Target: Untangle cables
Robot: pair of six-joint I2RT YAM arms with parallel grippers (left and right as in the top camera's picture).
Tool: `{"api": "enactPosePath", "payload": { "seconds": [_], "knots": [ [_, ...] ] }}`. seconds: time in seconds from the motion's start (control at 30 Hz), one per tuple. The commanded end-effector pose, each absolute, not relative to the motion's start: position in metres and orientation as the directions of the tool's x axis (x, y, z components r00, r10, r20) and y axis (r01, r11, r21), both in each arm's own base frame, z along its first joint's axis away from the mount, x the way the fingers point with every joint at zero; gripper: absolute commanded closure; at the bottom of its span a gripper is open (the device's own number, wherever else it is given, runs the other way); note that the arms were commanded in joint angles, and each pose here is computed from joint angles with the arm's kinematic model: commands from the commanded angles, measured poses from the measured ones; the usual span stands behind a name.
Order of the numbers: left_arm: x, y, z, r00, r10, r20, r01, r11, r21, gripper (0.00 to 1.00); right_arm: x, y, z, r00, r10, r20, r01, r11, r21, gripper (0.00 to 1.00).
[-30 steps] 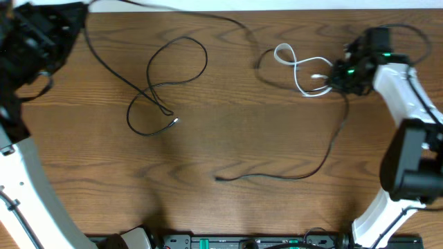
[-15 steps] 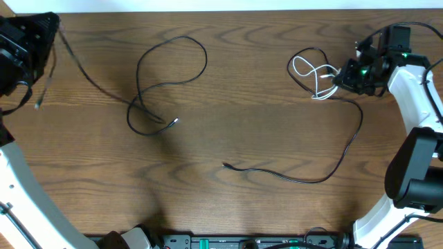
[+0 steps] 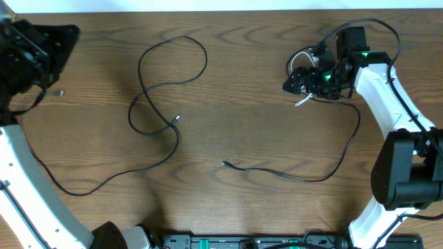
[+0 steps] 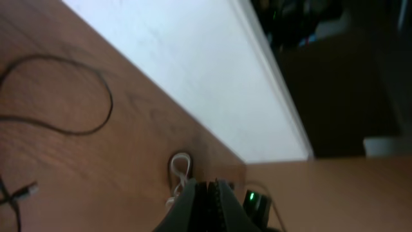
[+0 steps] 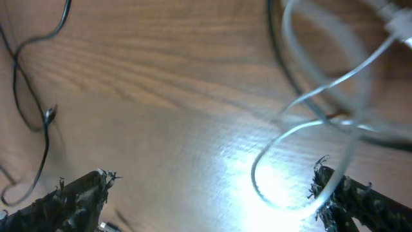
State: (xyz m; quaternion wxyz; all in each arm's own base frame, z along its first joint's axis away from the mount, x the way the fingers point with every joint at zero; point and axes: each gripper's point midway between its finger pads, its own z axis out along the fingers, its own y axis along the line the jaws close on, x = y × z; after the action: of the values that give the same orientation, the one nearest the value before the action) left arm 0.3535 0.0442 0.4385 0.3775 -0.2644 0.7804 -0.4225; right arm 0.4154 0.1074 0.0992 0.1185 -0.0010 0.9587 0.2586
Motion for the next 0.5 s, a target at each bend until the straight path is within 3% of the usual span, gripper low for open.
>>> {"api": "enactPosePath", "payload": {
  "seconds": [0.0, 0.07, 0.33, 0.47],
  "knots": [
    [0.355, 0.025, 0.431, -0.637, -0.615, -0.466, 0.003, 0.602, -0.799, 0.87, 0.412, 0.117, 0.120, -0.968, 0.040, -0.246, -0.102, 0.837, 0.537, 0.01],
    [0.356, 0.022, 0.419, -0.653, -0.592, -0.473, -0.025, 0.641, -0.767, 0.74, 0.410, 0.117, 0.135, -0.964, 0.042, -0.262, -0.110, 0.834, 0.541, 0.01],
    [0.345, 0.026, 0.360, -0.712, -0.531, -0.460, -0.269, 0.811, -0.520, 0.59, 0.397, 0.120, 0.213, -0.908, 0.043, -0.416, -0.209, 0.815, 0.540, 0.01],
    [0.341, 0.013, 0.344, -0.759, -0.491, -0.427, -0.287, 0.842, -0.458, 0.40, 0.390, 0.119, 0.240, -0.874, 0.045, -0.484, -0.249, 0.814, 0.525, 0.01]
  ]
}}
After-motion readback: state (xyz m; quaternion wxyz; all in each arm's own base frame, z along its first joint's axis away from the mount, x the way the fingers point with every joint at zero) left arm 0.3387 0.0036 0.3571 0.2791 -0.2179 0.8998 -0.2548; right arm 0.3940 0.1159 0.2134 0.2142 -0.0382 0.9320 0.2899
